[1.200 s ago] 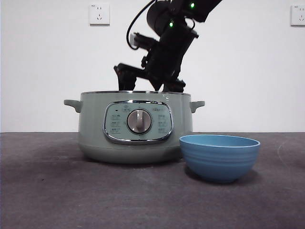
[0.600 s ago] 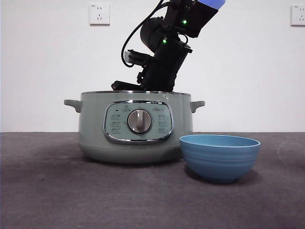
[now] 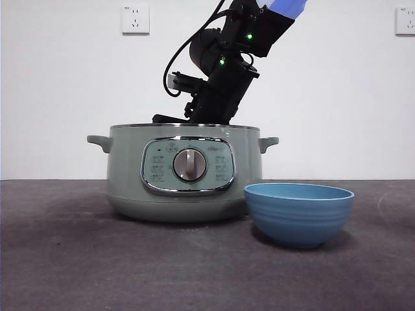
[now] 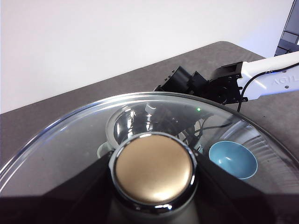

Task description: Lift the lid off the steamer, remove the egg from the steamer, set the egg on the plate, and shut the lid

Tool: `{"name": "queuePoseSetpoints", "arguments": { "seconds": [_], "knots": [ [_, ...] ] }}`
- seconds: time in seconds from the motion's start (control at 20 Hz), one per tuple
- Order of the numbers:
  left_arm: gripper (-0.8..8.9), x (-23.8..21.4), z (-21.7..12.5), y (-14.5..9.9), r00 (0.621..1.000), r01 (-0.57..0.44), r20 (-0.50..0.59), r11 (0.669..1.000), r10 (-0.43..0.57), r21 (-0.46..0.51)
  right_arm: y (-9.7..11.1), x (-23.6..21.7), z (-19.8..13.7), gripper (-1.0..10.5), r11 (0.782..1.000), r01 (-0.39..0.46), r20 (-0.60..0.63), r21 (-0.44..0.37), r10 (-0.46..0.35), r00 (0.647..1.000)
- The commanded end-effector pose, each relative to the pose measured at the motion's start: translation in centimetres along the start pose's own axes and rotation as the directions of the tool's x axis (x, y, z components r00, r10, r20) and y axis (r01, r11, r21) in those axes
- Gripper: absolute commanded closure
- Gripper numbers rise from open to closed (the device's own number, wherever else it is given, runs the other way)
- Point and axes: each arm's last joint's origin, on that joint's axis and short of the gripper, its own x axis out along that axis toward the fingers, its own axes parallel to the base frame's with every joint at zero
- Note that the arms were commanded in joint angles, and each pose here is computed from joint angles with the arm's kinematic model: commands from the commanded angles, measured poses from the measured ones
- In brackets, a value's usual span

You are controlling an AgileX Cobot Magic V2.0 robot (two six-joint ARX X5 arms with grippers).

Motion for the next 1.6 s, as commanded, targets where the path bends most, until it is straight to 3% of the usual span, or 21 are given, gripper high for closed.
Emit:
{"name": "queuePoseSetpoints", "arguments": {
  "seconds": [0.05, 0.25, 0.35, 0.65, 0.8, 0.95, 1.15, 1.4, 1.6],
  "knots": [
    [8.22, -0.9, 0.7, -0.1, 0.997, -0.004, 0.076, 1.000, 0.004, 0.011, 0.1, 1.1, -0.6, 9.3, 1.000, -0.004, -0.020, 0.006, 0.004, 1.000],
    [8.22, -0.9, 0.7, -0.1, 0.997, -0.004, 0.076, 1.000, 0.003, 0.011, 0.7, 0.1, 0.3, 9.6, 1.000, -0.008, 0.034, -0.008, 0.009, 0.999],
    [8.22, -0.9, 0.7, -0.1, 0.997, -0.004, 0.077, 1.000, 0.003, 0.012, 0.9, -2.4, 1.5, 9.6, 1.000, -0.005, 0.087, -0.014, 0.006, 0.996],
    [8.22, -0.9, 0.8, -0.1, 0.996, -0.003, 0.089, 1.000, 0.002, 0.014, 2.5, -18.2, 3.7, 9.6, 0.999, 0.012, 0.232, -0.043, -0.002, 0.973],
    [8.22, -0.9, 0.9, -0.2, 0.995, 0.014, 0.094, 1.000, -0.016, 0.016, 2.6, -24.9, 2.1, 9.6, 0.998, 0.052, 0.214, -0.040, -0.042, 0.976],
    [8.22, -0.9, 0.9, -0.2, 0.995, 0.022, 0.095, 1.000, -0.024, 0.018, 2.3, -28.2, 0.1, 9.6, 0.997, 0.064, 0.129, -0.045, -0.057, 0.990],
    [8.22, -0.9, 0.9, -0.2, 0.995, 0.023, 0.096, 1.000, -0.024, 0.018, 1.6, -27.7, -3.1, 9.6, 0.998, 0.065, 0.060, -0.011, -0.065, 0.996],
    [8.22, -0.9, 0.9, -0.2, 0.995, 0.023, 0.097, 1.000, -0.024, 0.018, 1.0, -21.1, -8.8, 9.6, 0.998, 0.058, -0.035, 0.038, -0.056, 0.998],
    [8.22, -0.9, 0.9, -0.2, 0.995, 0.023, 0.095, 1.000, -0.025, 0.018, 0.7, -17.2, -11.9, 9.6, 0.996, 0.058, -0.039, 0.065, -0.055, 0.998]
  ]
}}
